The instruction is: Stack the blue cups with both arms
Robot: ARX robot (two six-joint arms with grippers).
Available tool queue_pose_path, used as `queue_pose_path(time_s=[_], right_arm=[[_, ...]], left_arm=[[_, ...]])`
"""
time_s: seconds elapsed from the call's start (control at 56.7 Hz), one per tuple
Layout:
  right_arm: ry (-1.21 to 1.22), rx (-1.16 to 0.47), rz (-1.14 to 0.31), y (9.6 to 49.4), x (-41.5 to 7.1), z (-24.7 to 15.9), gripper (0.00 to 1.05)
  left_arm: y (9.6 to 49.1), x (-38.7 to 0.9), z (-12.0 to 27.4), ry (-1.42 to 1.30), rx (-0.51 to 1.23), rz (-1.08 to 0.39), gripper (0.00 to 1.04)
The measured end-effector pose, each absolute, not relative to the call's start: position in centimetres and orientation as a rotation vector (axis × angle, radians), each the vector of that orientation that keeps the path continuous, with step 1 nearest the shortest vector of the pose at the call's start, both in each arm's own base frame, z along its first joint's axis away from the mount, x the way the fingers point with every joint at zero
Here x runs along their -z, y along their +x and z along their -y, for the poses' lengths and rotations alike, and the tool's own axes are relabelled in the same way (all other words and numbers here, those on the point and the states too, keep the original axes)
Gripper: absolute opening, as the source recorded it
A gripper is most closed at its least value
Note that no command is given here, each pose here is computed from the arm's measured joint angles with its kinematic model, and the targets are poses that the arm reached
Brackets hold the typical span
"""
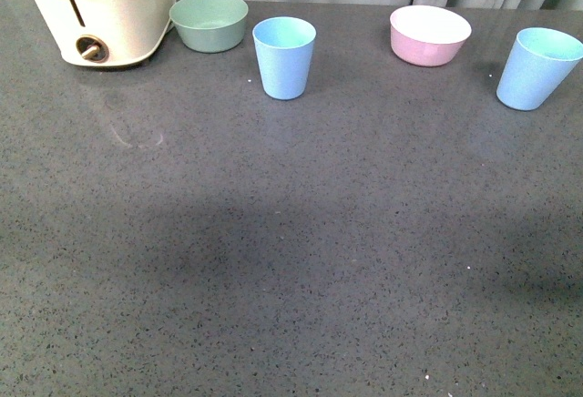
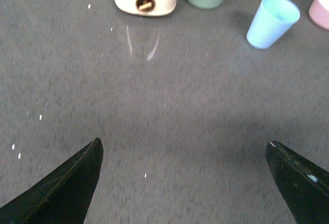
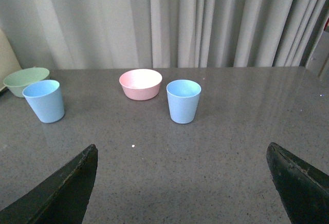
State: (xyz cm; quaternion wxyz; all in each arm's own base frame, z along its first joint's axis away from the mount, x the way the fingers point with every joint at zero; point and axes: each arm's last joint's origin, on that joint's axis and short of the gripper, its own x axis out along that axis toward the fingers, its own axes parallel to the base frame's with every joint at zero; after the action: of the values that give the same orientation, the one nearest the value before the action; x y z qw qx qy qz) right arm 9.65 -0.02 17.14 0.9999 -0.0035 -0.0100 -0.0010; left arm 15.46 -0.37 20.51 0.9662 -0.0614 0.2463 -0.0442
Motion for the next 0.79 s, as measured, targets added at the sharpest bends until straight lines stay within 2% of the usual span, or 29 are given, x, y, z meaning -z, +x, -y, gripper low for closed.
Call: queue_pose_path(time_s=[0.123,0.265,0.511,0.794], right_arm=[[-0.007,0.002,0.020,9.7,-17.1,0.0,0.96],[-0.007,0.002,0.020,9.7,-17.1,0.0,0.96],[-0.007,0.002,0.020,9.7,-17.1,0.0,0.96],[-0.007,0.002,0.020,9.7,-17.1,0.0,0.96]], left_arm=[[20.0,-22.1,0.4,-0.121,0.076,-0.483,0.96],[26.1,-22.9,1.3,-0.144,0.088,-0.537,0.96],[36.0,-21.5,5.3,-0.129,0.102,-0.683,0.96],[42.0,-20.9,8.7,-0.122,0.087,-0.742,0.96]])
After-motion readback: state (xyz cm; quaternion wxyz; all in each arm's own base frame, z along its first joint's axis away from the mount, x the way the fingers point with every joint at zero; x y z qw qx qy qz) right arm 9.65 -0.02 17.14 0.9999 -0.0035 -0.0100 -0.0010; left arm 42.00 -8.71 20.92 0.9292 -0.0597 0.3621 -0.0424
